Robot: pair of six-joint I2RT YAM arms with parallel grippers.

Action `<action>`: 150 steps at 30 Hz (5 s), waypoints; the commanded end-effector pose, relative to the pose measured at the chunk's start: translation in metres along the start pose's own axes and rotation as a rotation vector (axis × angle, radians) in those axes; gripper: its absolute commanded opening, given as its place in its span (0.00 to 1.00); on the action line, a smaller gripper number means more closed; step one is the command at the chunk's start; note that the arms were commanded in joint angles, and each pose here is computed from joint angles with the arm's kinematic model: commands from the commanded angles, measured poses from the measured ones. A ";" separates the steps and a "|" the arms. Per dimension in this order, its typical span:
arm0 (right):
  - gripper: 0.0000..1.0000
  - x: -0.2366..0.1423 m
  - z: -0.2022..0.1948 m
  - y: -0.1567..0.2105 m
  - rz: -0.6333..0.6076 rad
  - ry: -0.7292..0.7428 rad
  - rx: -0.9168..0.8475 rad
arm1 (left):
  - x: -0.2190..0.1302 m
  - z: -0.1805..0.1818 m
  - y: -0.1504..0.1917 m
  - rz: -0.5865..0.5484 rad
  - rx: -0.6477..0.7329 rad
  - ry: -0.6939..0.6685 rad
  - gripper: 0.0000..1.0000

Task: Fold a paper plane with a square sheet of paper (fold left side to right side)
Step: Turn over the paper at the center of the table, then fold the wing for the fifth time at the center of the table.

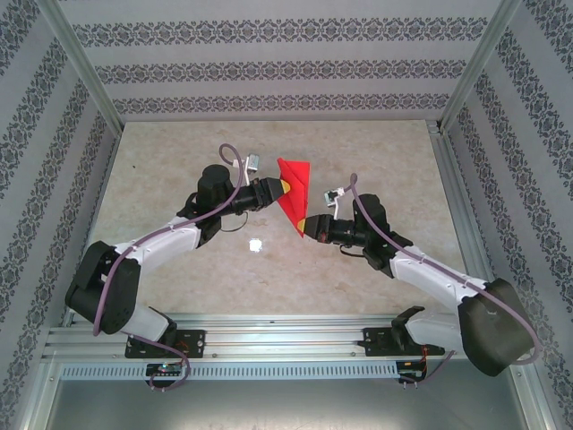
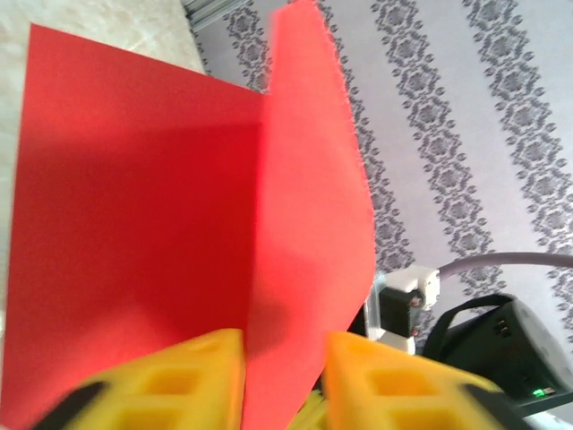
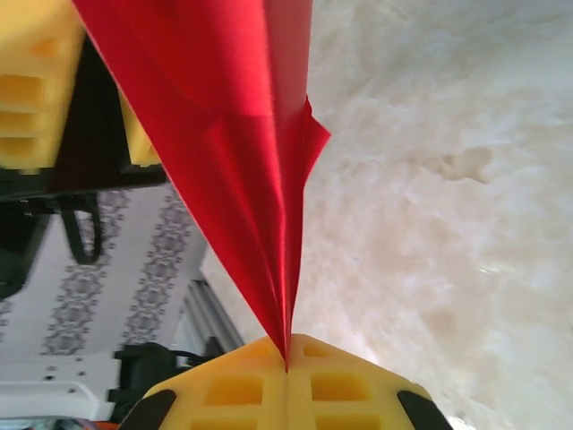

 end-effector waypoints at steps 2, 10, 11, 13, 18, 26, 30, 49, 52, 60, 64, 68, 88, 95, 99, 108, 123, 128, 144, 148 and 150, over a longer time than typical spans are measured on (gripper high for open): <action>0.00 -0.022 -0.026 0.011 0.144 0.308 -0.127 | -0.040 -0.011 -0.019 -0.082 0.102 -0.082 0.51; 0.00 -0.062 -0.063 0.028 0.615 1.051 -0.442 | -0.140 0.014 -0.043 -0.302 0.147 -0.477 0.71; 0.00 -0.061 -0.064 0.026 0.655 1.111 -0.474 | -0.150 0.021 -0.045 -0.331 0.135 -0.525 0.71; 0.00 -0.057 -0.064 0.025 0.732 1.236 -0.562 | -0.168 0.034 -0.046 -0.377 0.120 -0.604 0.72; 0.00 -0.025 -0.064 0.026 0.835 1.358 -0.703 | -0.183 0.057 -0.042 -0.400 0.099 -0.698 0.72; 0.12 0.031 -0.082 0.059 1.009 1.347 -0.787 | -0.180 0.083 -0.033 -0.357 0.067 -0.740 0.73; 0.44 0.058 -0.056 0.078 0.994 1.136 -0.801 | -0.174 0.088 -0.027 -0.310 0.063 -0.720 0.73; 0.77 -0.019 -0.033 -0.016 0.073 0.420 -0.219 | -0.009 0.106 0.018 0.029 -0.014 -0.335 0.66; 0.77 -0.033 -0.052 -0.010 0.056 0.424 -0.162 | 0.020 0.108 0.009 0.054 -0.016 -0.313 0.66; 0.76 -0.059 -0.084 0.004 -0.014 0.398 -0.041 | 0.064 0.143 -0.012 0.074 -0.048 -0.364 0.62; 0.76 -0.062 -0.088 0.008 -0.005 0.389 -0.039 | 0.078 0.156 -0.015 0.095 -0.062 -0.364 0.56; 0.75 -0.064 -0.092 0.012 0.007 0.398 -0.034 | 0.086 0.159 -0.020 0.103 -0.052 -0.364 0.38; 0.79 -0.034 -0.072 -0.028 -0.099 0.019 -0.200 | 0.032 0.090 0.005 0.373 0.218 -0.100 0.00; 0.76 -0.006 -0.067 -0.037 -0.068 -0.101 -0.255 | 0.023 0.075 0.017 0.433 0.255 -0.049 0.00; 0.72 0.006 -0.063 -0.036 -0.043 -0.163 -0.255 | 0.020 0.071 0.021 0.456 0.266 -0.029 0.00; 0.61 0.018 -0.066 -0.028 0.003 -0.184 -0.231 | 0.014 0.064 0.028 0.490 0.287 -0.002 0.00; 0.00 0.017 -0.073 -0.018 0.034 -0.140 -0.176 | 0.014 0.087 0.022 0.455 0.299 -0.146 0.24; 0.00 0.018 -0.089 -0.004 0.115 -0.033 -0.069 | -0.004 0.091 0.002 0.317 0.355 -0.317 0.53; 0.00 0.014 -0.126 0.015 0.242 0.213 0.267 | -0.032 0.081 0.093 0.206 0.717 -0.691 0.55; 0.00 0.016 -0.128 0.015 0.247 0.219 0.300 | -0.017 0.087 0.121 0.218 0.744 -0.721 0.55; 0.00 0.017 -0.129 0.014 0.247 0.219 0.310 | -0.006 0.090 0.135 0.234 0.761 -0.742 0.55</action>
Point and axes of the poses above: each hand's point on the last joint's axis, 136 mm out from that joint toward the fingers, its own x axis out along the fingers, its own z axis along the line the jaws close on, y = z × x, the point moved 2 cm from there along -x, back along the fingers, and after that the axes turned 15 degrees about -x, right-handed, at the moved point
